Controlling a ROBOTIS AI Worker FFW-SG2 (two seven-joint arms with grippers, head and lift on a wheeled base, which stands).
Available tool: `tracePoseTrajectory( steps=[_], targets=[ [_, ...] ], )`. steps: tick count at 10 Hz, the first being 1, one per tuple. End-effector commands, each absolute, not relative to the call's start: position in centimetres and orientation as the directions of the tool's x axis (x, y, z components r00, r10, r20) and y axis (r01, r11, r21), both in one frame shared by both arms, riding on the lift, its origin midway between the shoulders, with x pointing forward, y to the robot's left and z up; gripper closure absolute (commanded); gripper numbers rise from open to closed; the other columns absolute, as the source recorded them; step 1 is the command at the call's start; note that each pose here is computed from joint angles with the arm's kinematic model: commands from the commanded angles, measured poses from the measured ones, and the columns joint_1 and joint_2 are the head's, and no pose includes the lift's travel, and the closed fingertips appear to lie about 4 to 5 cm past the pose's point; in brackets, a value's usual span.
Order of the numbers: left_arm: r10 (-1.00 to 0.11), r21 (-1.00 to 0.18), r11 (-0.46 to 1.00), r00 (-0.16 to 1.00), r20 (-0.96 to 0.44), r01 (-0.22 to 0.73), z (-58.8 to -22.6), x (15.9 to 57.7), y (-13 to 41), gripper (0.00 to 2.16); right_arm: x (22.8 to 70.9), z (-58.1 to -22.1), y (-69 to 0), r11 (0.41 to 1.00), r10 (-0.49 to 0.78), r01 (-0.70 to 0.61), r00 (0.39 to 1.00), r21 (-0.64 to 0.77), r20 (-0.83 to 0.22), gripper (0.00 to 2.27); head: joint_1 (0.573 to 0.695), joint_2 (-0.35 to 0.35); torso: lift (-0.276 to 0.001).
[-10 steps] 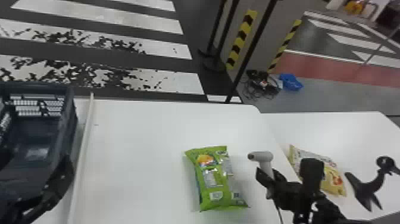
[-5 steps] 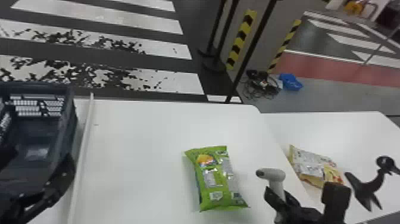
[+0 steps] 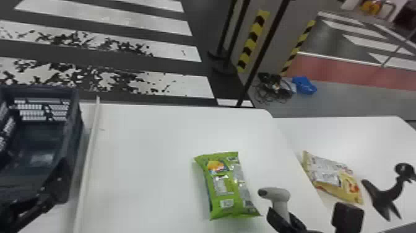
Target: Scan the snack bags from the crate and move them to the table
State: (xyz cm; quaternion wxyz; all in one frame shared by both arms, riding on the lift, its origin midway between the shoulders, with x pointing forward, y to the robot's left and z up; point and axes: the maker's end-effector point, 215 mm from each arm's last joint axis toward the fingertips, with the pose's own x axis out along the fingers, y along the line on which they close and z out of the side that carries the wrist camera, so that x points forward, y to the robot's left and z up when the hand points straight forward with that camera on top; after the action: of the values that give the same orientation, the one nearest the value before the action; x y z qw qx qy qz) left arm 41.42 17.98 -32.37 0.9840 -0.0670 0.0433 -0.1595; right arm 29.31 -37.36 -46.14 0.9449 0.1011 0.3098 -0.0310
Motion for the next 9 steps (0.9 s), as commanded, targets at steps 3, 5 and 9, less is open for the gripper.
tracePoseTrajectory(
  steps=[3,5,9],
  targets=[
    [-0.314,-0.153,0.941,0.948,-0.059,0.302,-32.6,41.6,18.3,0.04,27.8,-45.8,-35.2,0.976,0.036,0.105,0.783,0.189,-0.621,2.24,0.695,-0.289,-0.095],
    [-0.312,-0.155,0.941,0.948,-0.055,0.301,-32.5,41.6,18.3,0.04,27.1,-46.5,-34.1,0.975,0.060,0.094,0.763,0.202,-0.644,2.24,0.695,-0.278,-0.095],
    [-0.314,-0.157,0.940,0.948,-0.061,0.301,-32.7,41.3,18.2,0.04,27.0,-46.5,-32.3,0.972,0.097,0.068,0.760,0.227,-0.642,2.24,0.695,-0.247,-0.095]
  ],
)
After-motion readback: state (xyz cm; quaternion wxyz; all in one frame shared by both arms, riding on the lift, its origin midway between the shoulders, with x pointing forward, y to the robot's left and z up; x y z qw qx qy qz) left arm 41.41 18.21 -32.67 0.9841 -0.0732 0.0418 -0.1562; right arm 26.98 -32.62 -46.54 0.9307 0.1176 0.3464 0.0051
